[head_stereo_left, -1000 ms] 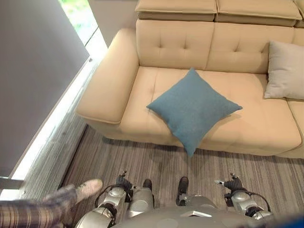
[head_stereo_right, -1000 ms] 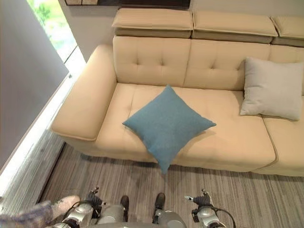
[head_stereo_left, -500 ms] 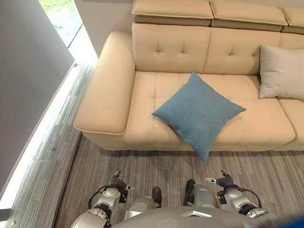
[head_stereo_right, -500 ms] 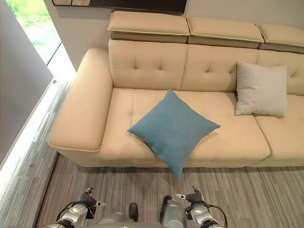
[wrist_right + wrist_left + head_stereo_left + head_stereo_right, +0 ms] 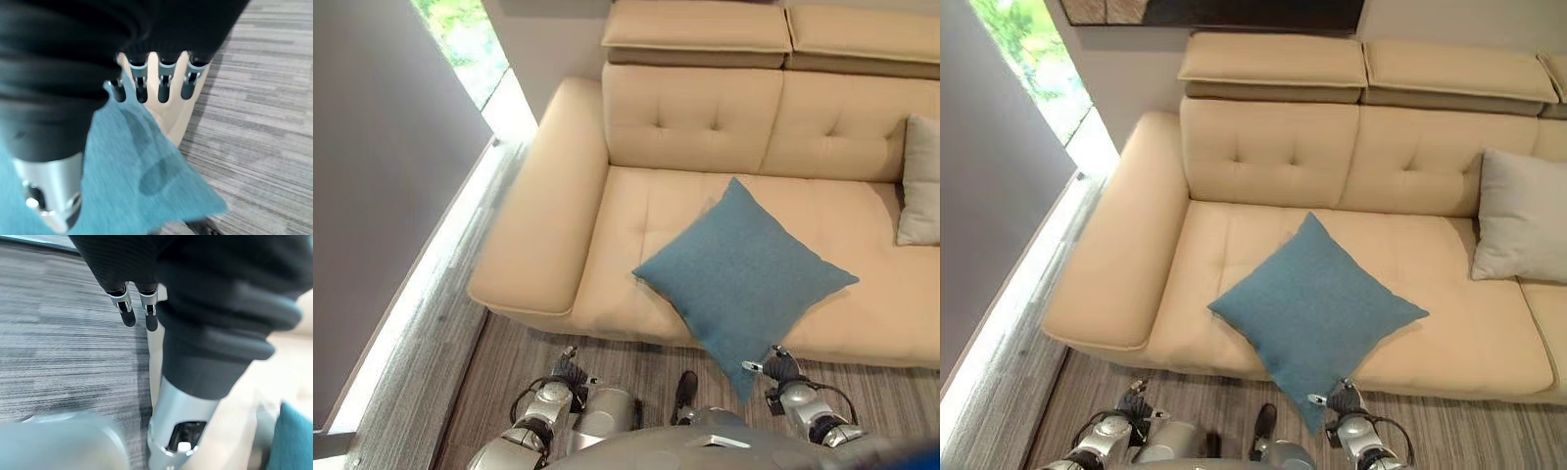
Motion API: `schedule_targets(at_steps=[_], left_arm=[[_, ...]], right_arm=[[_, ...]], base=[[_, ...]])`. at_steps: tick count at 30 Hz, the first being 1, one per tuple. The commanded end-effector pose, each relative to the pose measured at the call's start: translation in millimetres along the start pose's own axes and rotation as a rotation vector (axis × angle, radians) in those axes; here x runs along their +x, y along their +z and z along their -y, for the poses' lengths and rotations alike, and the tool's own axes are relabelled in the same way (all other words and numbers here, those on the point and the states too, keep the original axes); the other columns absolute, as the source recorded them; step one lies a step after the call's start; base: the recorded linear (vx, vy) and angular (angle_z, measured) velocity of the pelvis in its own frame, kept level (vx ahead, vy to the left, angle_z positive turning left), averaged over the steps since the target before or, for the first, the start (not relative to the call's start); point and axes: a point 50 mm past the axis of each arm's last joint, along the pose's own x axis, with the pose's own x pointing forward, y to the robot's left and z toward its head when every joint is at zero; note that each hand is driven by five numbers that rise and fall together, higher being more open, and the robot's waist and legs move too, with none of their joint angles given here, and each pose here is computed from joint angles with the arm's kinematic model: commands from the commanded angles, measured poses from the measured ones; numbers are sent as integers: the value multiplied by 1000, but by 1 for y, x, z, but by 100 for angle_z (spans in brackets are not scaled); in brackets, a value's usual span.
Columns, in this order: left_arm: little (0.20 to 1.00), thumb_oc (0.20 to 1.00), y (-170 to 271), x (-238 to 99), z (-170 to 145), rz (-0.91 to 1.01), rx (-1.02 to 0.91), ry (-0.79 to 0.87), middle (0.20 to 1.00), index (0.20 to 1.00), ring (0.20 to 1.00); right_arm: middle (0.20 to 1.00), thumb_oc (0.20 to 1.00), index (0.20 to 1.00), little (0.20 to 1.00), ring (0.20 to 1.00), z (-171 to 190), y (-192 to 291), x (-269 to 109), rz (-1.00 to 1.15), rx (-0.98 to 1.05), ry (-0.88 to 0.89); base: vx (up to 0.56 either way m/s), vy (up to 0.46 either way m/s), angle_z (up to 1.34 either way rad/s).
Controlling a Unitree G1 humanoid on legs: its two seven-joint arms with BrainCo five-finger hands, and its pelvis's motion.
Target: Pick up all the scattered cushions and arrange them neatly on the sofa.
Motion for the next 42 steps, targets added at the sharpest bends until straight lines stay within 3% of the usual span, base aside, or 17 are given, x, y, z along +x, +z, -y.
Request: schedule_targets(at_steps=[1, 9, 22, 26, 29, 37, 40, 42], left_arm=[[1000, 1000, 15, 2, 5, 63, 28, -10, 1000, 1000, 1000], [1000, 1000, 15, 0, -2, 88, 15, 16, 1000, 1000, 1000], [1000, 1000, 139, -17, -19, 598, -44, 78, 1000, 1000, 1000], [1000, 1000, 178, -24, -20, 709, -37, 100, 1000, 1000, 1000], [1000, 1000, 217, -29, -24, 785, 26, 150, 1000, 1000, 1000], [1000, 1000, 285, -37, -52, 805, 156, 323, 1000, 1000, 1000], [1000, 1000, 319, -53, -68, 858, 122, 369, 1000, 1000, 1000], [1000, 1000, 332, -62, -60, 909, 59, 308, 1000, 1000, 1000]], right_arm=[[1000, 1000, 1000, 1000, 1000, 13, -3, 2, 8, -4, -42], [1000, 1000, 1000, 1000, 1000, 9, -11, -1, -12, 15, -35], [1000, 1000, 1000, 1000, 1000, 40, 33, 6, 133, 161, -166], [1000, 1000, 1000, 1000, 1000, 50, 60, 8, 211, 186, -207], [1000, 1000, 1000, 1000, 1000, 60, 108, 7, 340, 248, -247], [1000, 1000, 1000, 1000, 1000, 81, 210, -8, 543, 334, -316], [1000, 1000, 1000, 1000, 1000, 95, 245, -19, 614, 318, -349], [1000, 1000, 1000, 1000, 1000, 98, 253, -21, 621, 309, -350]], base=[[84, 125, -37], [102, 155, -27], [-38, 74, -30], [-205, 66, -54], [-256, 54, -55], [-78, 25, -18], [12, 13, -3], [52, -18, 9]])
